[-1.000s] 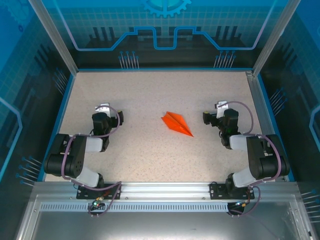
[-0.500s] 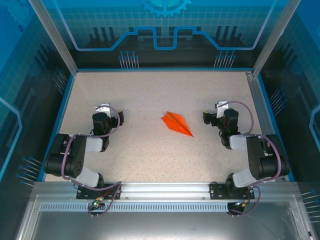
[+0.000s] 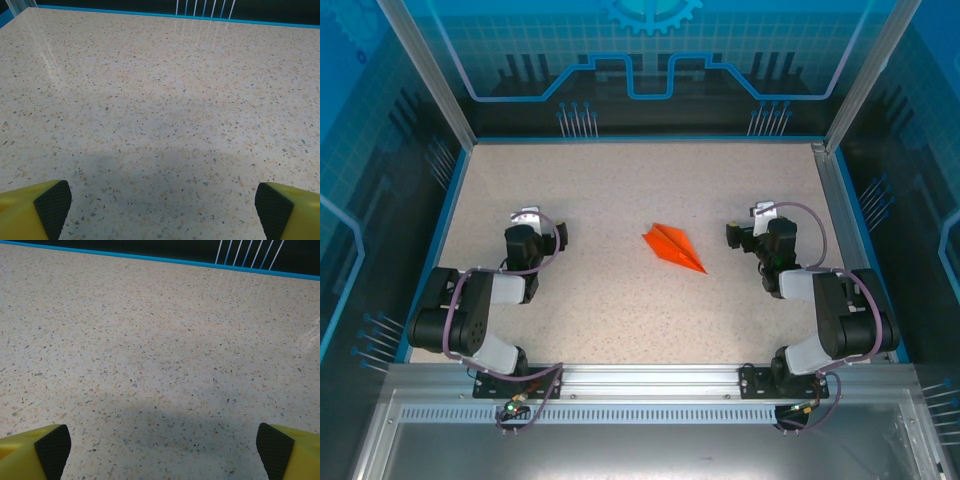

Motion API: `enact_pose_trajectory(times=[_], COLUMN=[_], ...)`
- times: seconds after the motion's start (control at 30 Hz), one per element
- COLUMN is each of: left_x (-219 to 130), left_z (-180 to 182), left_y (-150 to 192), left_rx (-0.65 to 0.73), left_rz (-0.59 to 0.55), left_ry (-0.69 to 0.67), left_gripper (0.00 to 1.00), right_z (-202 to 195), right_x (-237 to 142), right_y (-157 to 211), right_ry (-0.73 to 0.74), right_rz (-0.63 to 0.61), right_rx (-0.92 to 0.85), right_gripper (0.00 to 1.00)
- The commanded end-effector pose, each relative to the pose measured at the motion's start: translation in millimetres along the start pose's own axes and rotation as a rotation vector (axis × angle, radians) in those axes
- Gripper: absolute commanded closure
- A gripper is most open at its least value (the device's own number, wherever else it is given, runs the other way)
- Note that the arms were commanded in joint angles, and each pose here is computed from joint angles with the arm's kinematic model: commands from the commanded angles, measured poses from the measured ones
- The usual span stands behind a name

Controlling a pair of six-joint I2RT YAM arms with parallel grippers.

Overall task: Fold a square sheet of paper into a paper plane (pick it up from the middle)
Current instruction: Reset both arms

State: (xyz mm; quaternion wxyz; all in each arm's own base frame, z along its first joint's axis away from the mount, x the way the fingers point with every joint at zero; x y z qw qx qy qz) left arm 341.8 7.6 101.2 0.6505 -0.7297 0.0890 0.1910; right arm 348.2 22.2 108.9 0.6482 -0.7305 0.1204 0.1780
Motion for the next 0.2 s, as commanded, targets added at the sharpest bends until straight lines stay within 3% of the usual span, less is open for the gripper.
enact_pose_trajectory(times=[0.0,0.17], left_x=[1.1,1.2], left_z=[-1.9,-1.9], left_y=[-10.4,-10.3], left_rx=[-0.019,-0.018], left_rz=[-0.03,-0.029], left_ry=[0.02,0.02], left_gripper=[0.02,0.02], right_z=[2.3,2.2], right_x=[0.4,0.3], right_y=[-5.1,-5.0], right_ry=[-0.004,-0.004], right_rz=[-0.028,-0.028], right_rx=[-0.01,-0.01], right_gripper=[0.01,0.01])
Point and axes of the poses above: each hand's point on the last joint's axis, 136 mm out from that joint toward the fingers, its own x axis out along the fingers, its own z axis along the line the jaws close on, y = z × x, the point moved 5 cm from there along -x, back along the fingers, and after that the axes turned 2 degrees about -x, right-handed, at the moved point
